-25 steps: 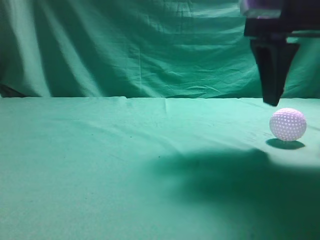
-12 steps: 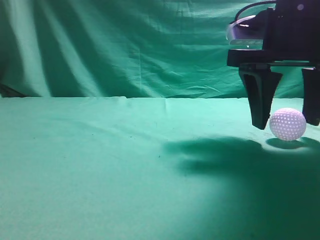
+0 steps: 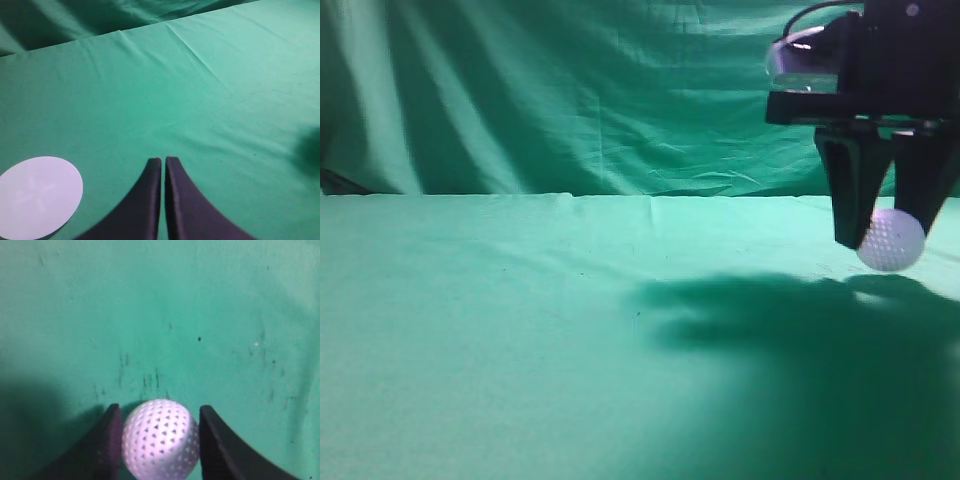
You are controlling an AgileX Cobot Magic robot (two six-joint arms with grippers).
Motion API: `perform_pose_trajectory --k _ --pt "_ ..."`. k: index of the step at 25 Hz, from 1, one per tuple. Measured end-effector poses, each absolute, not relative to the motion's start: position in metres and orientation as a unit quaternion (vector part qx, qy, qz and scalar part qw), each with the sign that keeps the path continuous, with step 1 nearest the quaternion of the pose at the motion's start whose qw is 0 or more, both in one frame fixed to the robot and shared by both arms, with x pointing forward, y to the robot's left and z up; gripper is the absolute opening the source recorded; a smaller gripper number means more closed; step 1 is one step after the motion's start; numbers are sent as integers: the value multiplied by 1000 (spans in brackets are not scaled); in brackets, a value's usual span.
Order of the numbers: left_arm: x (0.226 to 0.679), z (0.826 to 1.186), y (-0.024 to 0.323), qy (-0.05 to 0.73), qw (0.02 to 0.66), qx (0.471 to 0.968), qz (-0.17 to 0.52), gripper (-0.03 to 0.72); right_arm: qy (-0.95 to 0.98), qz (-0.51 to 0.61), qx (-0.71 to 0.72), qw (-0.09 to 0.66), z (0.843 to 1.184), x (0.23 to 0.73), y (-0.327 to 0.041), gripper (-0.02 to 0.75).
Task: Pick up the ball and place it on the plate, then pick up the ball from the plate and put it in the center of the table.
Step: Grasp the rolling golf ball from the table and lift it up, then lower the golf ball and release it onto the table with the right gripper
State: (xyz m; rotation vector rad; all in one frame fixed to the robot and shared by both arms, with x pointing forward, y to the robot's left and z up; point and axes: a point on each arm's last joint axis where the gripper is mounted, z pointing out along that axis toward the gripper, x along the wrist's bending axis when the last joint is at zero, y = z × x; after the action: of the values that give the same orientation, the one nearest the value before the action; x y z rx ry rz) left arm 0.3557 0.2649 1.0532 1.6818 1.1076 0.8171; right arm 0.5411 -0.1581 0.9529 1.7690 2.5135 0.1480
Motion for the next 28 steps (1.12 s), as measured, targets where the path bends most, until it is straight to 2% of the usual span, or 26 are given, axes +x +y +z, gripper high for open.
perform_pose_trajectory --k 3,8,12,15,22,28 --pt "356 1053 265 451 465 685 333 0 822 61 566 39 970 550 -149 319" --pt "356 1053 265 450 465 685 333 0 843 150 509 87 1030 570 -108 319" --pt "356 1054 264 454 470 682 329 0 851 192 477 105 1059 583 -74 319" --pt "356 1054 264 456 473 680 327 0 865 187 456 99 1052 597 -48 319" --pt "356 1054 264 456 473 679 327 0 894 165 410 78 1000 612 15 319" --pt "356 1054 264 456 473 679 327 0 900 163 400 64 971 615 38 319"
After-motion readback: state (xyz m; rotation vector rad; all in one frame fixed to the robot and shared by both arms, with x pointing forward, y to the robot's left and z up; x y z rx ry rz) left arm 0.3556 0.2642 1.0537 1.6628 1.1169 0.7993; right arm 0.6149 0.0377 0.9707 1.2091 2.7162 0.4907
